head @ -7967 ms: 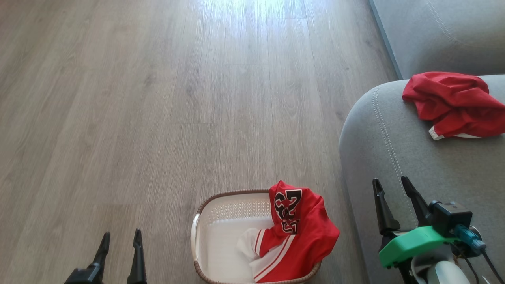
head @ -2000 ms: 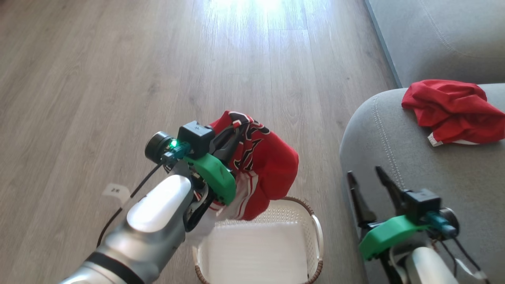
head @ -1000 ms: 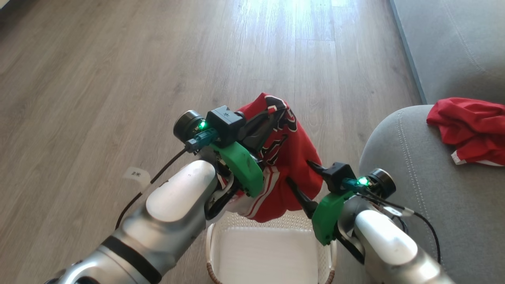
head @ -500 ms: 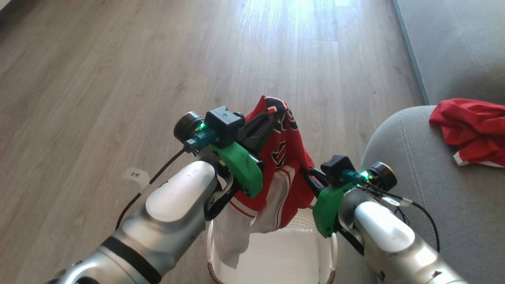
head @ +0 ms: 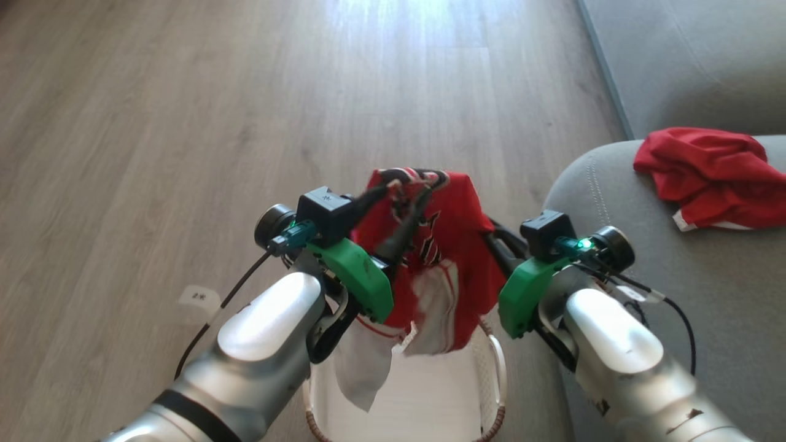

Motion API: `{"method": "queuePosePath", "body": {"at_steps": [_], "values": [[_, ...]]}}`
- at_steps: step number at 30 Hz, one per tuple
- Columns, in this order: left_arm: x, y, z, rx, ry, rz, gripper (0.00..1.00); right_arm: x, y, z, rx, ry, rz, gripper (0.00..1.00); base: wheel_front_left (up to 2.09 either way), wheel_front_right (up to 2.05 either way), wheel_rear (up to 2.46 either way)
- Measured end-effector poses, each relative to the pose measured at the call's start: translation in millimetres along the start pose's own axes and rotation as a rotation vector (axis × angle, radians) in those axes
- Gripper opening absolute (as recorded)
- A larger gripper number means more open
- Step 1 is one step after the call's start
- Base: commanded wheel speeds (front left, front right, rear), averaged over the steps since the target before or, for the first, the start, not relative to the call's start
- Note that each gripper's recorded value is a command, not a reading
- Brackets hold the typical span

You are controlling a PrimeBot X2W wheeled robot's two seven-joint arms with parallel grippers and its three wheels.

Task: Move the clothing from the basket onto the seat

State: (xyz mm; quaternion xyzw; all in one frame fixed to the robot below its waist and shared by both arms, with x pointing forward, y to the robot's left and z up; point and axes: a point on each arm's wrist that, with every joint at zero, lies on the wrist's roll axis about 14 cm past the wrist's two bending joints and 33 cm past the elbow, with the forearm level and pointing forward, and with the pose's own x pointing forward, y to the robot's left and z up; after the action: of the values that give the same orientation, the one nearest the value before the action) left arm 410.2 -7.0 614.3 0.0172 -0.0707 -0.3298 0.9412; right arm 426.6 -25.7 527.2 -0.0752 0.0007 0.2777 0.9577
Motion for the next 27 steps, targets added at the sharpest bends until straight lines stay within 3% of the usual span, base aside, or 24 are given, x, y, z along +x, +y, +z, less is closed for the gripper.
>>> {"method": "queuePosePath", "body": {"at_steps": [10, 16, 27], "values": [[16, -17, -20, -0.051, 0.027, -0.041, 1.0, -26, -64, 5, -0.015, -0.024, -0.164, 0.0, 0.0, 0.0, 0.0], [24, -33, -38, -0.074, 0.06, -0.083, 1.0, -57, -116, 8, -0.029, -0.037, -0.307, 0.0, 0.0, 0.0, 0.0], [44, -70, -48, -0.087, 0.074, -0.193, 1.0, -112, -174, 16, -0.059, -0.059, -0.493, 0.0, 0.0, 0.0, 0.0]]}}
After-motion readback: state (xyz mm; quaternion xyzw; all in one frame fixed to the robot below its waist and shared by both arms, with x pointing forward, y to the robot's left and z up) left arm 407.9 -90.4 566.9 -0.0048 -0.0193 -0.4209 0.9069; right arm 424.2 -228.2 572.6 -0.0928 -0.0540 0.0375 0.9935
